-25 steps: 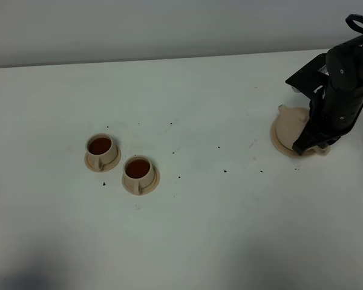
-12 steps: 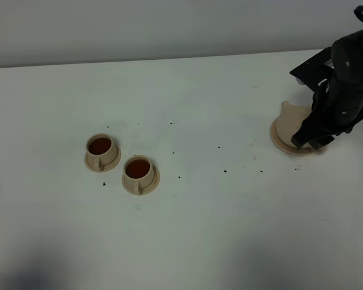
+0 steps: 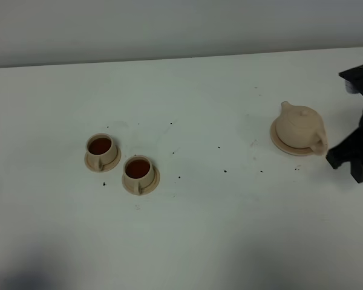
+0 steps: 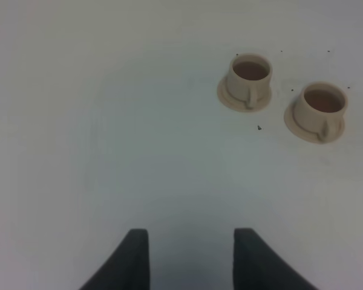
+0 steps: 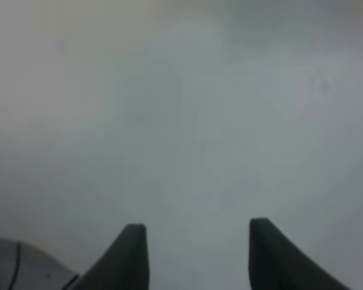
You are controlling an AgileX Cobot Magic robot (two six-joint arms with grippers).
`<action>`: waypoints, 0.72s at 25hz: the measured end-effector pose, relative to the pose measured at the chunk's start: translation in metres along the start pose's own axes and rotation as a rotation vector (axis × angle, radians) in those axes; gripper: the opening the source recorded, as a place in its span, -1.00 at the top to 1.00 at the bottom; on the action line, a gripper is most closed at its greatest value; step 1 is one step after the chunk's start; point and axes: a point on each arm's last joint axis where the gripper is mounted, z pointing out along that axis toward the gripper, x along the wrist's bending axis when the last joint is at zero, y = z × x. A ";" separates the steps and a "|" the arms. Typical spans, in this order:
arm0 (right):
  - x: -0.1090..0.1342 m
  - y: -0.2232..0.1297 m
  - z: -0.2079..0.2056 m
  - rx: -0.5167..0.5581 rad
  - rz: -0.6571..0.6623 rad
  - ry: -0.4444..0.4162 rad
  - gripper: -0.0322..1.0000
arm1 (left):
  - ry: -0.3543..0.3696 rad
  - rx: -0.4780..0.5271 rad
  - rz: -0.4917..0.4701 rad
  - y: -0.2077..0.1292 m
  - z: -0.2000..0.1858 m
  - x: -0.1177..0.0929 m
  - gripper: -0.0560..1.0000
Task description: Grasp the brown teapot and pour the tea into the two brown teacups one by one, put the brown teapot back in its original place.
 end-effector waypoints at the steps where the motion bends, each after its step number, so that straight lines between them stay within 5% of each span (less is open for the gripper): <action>1: 0.002 -0.016 -0.006 -0.012 0.018 0.018 0.21 | 0.000 0.000 0.000 0.000 0.000 0.000 0.18; 13: 0.017 -0.165 -0.010 -0.189 0.090 0.109 0.27 | 0.000 0.000 0.000 0.000 0.000 0.000 0.18; 18: 0.018 -0.202 -0.014 -0.357 0.043 0.092 0.27 | 0.000 0.000 0.000 0.000 0.000 0.000 0.18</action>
